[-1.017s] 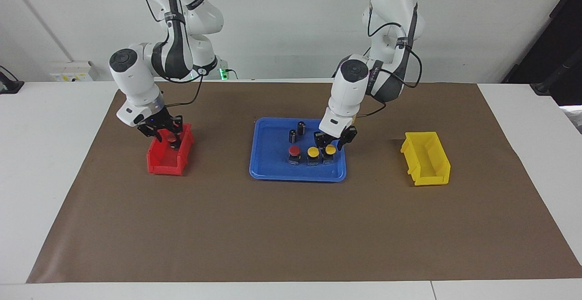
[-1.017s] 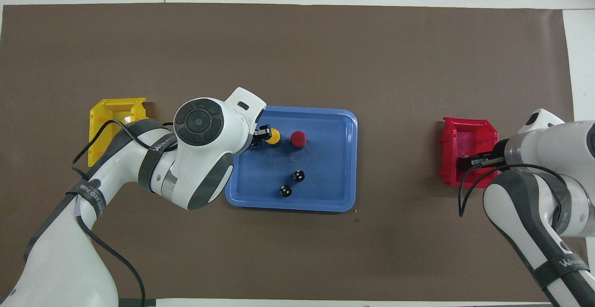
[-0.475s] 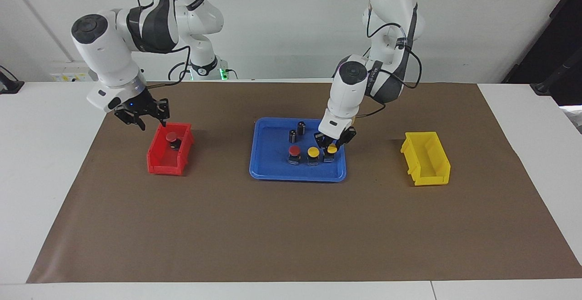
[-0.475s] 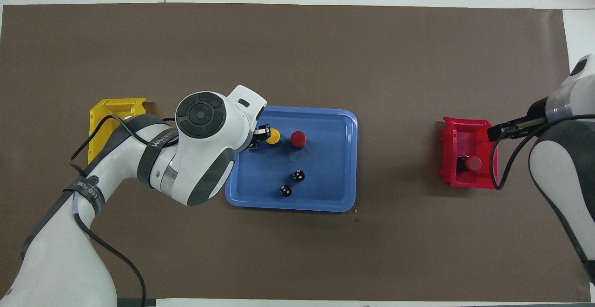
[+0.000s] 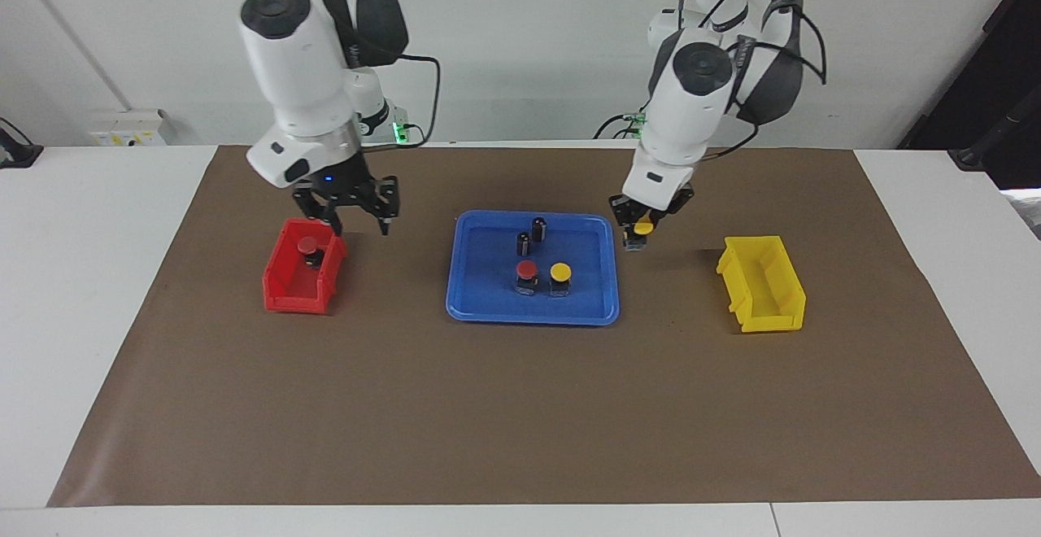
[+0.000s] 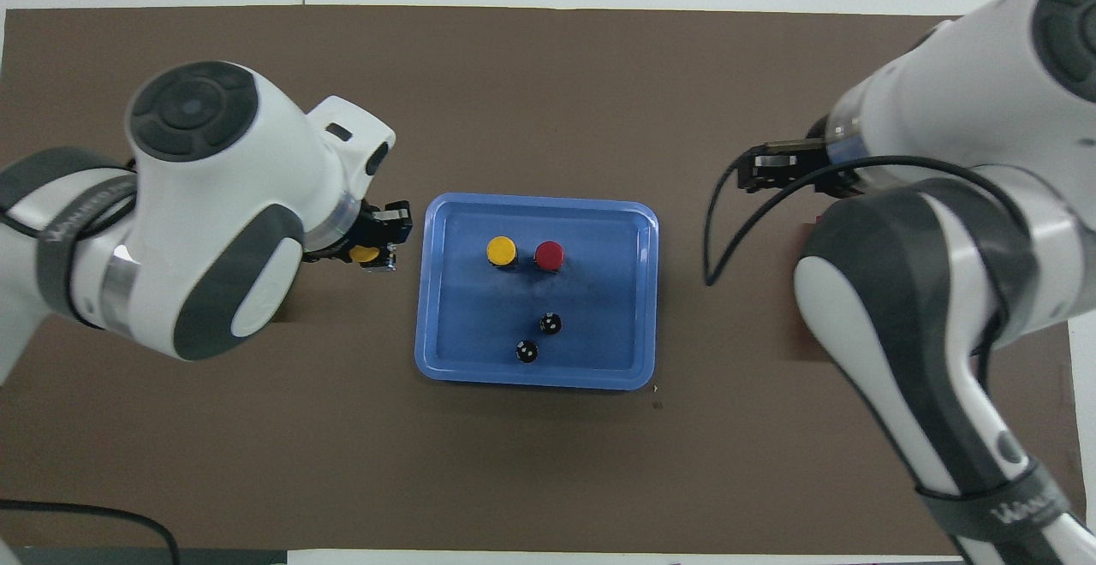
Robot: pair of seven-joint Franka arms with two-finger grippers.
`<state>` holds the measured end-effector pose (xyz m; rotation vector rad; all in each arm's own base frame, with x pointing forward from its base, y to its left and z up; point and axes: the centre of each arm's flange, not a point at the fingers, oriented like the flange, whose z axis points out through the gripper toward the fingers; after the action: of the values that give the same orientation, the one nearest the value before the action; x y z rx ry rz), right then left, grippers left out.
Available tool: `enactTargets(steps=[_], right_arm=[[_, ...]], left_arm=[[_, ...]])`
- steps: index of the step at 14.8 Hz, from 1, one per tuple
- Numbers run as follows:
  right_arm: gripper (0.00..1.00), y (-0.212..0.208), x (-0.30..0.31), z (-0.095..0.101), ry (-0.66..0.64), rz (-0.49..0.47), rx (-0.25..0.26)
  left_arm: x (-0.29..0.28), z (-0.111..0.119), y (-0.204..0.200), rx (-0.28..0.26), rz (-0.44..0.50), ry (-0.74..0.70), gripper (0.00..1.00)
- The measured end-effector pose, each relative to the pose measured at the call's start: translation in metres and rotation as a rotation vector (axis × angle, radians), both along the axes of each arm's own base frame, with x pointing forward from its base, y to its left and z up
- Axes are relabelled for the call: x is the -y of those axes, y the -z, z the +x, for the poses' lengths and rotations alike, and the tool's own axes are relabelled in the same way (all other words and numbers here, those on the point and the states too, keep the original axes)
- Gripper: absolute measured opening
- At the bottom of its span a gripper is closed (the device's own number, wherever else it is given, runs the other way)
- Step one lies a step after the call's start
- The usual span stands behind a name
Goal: Sort red and yellow buttons by color
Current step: 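Carry the yellow button to the yellow bin with the left gripper, then release yellow into the bin while the right gripper grasps the red button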
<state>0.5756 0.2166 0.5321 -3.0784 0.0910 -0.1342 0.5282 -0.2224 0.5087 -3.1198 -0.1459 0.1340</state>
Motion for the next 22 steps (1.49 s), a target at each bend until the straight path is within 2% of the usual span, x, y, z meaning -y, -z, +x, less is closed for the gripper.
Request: enactTargets(steps=[3,5,8,12,18,22], right_arm=[[0.73,0.048,-0.098,-0.015,0.054,0.003,0.019],[0.73,0.076,-0.124,-0.021,0.063,-0.005,0.003],[0.74,0.113,-0.143,-0.019,0.077,-0.004,0.009],[0.74,0.141,-0.156,-0.021,0.078,-0.006,0.0],[0.73,0.178,-0.169,-0.029,0.074,-0.04,-0.015],[0.72,0.184,-0.168,-0.032,0.071,-0.048,-0.025]], left_arm=[[-0.104,0.021,-0.016,-0.003,-0.015,-0.034,0.41],[-0.153,0.028,-0.009,-0.006,-0.019,-0.076,0.41],[-0.198,0.034,0.014,0.034,-0.03,-0.065,0.41],[-0.22,0.032,0.052,0.071,-0.033,-0.042,0.41],[-0.212,0.018,0.099,0.048,-0.036,0.025,0.41],[-0.204,0.009,0.13,0.078,-0.036,0.064,0.41]])
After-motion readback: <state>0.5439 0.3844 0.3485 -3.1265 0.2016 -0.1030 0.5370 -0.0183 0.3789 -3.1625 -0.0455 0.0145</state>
